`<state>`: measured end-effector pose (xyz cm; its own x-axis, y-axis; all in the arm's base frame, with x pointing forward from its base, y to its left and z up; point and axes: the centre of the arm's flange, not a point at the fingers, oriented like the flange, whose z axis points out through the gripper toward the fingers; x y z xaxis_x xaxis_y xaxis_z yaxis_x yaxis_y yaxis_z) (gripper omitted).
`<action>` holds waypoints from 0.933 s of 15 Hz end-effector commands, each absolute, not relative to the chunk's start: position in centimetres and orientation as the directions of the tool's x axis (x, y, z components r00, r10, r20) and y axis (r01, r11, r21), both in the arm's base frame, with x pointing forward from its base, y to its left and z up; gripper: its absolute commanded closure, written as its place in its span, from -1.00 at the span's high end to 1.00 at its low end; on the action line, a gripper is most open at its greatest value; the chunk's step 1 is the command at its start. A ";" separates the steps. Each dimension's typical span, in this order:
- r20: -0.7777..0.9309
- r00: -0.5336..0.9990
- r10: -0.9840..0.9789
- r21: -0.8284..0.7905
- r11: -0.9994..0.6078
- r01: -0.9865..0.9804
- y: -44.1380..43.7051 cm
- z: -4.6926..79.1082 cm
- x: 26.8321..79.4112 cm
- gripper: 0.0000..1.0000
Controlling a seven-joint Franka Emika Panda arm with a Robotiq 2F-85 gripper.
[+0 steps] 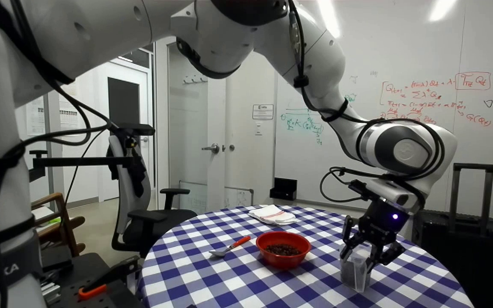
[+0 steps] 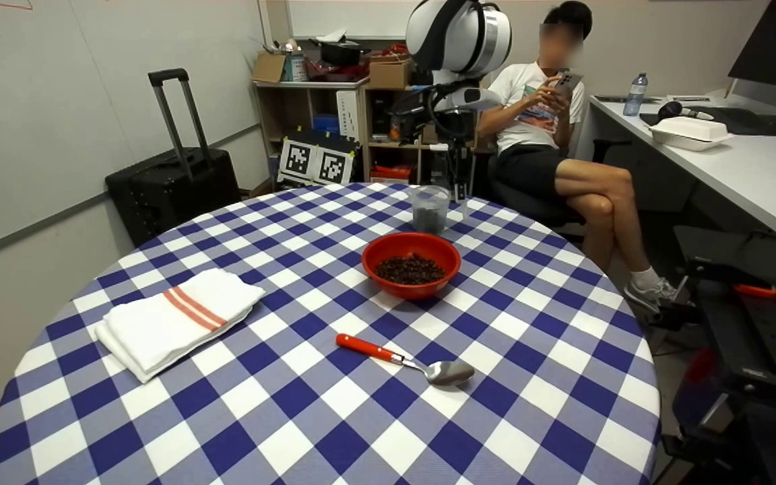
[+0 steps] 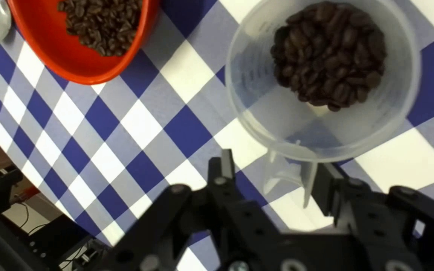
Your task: Pour some contents from the transparent jar into the orange bowl
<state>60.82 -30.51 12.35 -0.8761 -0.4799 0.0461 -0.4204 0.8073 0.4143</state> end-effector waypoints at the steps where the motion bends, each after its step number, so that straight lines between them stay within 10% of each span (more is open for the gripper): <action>1: 0.026 -0.880 -0.473 0.419 0.805 -0.420 -27.8 14.1 56.5 0.65; 4: 0.017 -0.887 -0.462 0.419 0.809 -0.413 -27.0 14.6 55.4 1.00; 14: 0.067 -0.724 -0.687 0.368 0.691 -0.622 -24.6 22.2 49.4 1.00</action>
<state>52.09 -27.86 18.30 -0.8172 -0.5736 0.0570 -0.5169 0.7731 0.3676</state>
